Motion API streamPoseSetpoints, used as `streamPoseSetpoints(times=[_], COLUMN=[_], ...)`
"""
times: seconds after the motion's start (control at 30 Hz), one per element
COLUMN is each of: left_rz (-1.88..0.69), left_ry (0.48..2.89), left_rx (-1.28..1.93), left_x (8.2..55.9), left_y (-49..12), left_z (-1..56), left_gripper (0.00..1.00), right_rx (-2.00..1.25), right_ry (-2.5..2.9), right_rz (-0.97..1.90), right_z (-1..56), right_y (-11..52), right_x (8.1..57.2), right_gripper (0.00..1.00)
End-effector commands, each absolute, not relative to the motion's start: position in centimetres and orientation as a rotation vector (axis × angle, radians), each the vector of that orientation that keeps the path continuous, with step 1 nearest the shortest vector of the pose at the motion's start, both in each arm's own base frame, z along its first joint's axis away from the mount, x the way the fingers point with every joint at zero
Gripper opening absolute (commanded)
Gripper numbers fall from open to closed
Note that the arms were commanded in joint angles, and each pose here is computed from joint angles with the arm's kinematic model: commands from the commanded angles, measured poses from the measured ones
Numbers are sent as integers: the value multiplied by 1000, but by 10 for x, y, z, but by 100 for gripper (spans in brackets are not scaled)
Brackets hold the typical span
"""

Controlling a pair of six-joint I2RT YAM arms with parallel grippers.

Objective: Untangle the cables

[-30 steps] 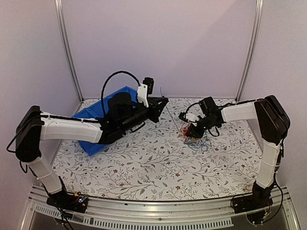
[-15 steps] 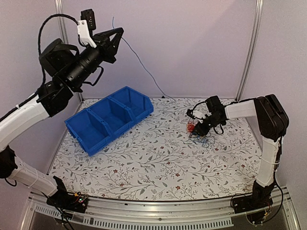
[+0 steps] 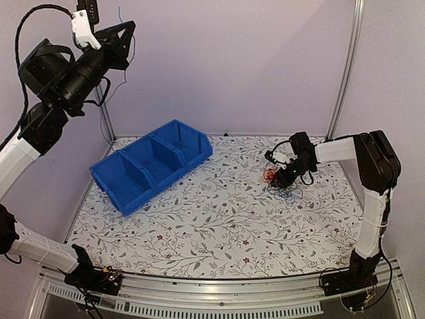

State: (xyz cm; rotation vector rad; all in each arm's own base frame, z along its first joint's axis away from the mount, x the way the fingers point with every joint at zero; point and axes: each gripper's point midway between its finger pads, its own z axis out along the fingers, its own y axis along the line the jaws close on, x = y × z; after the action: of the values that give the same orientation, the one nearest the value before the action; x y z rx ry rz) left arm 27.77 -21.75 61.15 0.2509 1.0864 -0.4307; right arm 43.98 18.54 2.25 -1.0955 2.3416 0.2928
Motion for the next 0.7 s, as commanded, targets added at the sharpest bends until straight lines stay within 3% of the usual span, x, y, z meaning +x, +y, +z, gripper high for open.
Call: streamPoseSetpoints(times=[0.0,0.3,0.67], left_rz=[-329,-317,-328], left_ry=[1209,1344,1589], left_rx=[246,186,233], left_x=[292,299,315], left_y=[-204,-191,-206], left_z=[578,518,456], left_gripper=[0,0,0], right_rx=[-1061,-1035,-1008], right_ry=[2315,2156,2025], right_rz=[339,467,477], right_z=[60,149,188], right_y=[185,199,194], right_x=[438,415,380], right_gripper=[63,84,86])
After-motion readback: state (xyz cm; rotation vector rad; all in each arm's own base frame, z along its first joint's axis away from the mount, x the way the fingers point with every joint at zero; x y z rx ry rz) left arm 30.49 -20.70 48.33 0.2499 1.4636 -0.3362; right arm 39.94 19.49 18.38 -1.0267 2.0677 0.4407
